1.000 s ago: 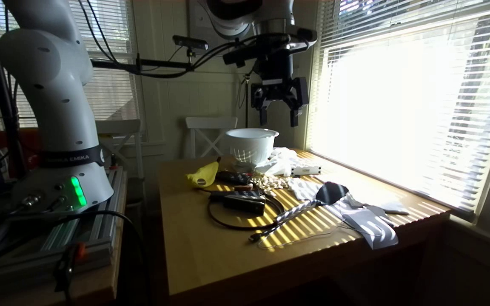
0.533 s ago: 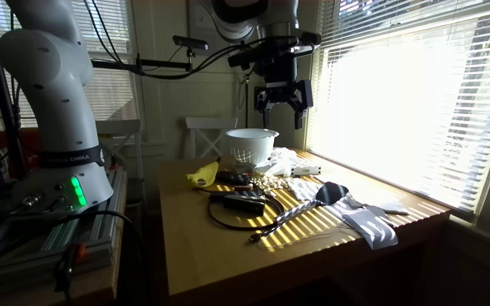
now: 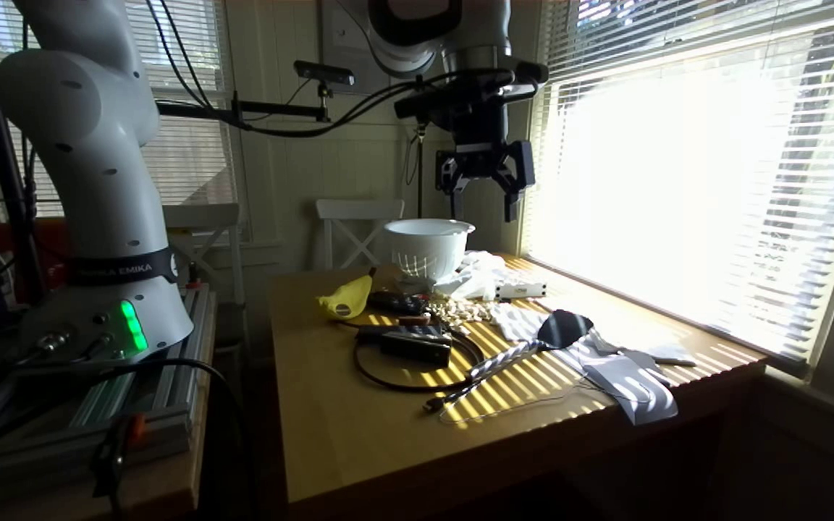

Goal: Scoop up the letter blocks with the spatula and put them into the colander

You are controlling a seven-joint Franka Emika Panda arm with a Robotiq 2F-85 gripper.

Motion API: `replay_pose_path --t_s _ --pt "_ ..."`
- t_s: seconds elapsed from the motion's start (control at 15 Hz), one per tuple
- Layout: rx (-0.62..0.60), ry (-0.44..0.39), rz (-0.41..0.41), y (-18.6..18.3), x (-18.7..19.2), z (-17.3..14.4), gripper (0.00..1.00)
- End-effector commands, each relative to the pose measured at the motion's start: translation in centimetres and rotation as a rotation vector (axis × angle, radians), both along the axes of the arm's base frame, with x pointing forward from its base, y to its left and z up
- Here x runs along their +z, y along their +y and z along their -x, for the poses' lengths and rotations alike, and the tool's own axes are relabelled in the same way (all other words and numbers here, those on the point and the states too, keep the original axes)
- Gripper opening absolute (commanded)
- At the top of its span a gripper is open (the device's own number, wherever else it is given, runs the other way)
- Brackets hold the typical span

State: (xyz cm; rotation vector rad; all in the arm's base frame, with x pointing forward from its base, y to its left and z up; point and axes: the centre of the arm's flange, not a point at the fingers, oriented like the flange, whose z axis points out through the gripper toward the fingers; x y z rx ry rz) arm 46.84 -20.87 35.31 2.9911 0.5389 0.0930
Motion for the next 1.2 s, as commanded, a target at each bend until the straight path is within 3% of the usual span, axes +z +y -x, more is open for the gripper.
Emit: replay_pose_path --t_s 0.0,0.07,0.27,0.53,0.8,1.13 --pt "0.059 0.041 -0.008 -0.5 -2.4 -5.0 1.00" --pt "0.027 0.015 -0.001 0.6 -1.1 -1.8 1.00" --pt "0.049 0.040 0.002 0.8 -2.8 -3.7 1.00" --pt "0.053 0.039 0.005 0.5 -2.8 -4.1 1.00" --pt "0.078 0.138 -0.053 4.1 -8.4 -8.6 1.00" --pt "0.015 0.216 -0.056 7.6 -15.3 -12.8 1.00"
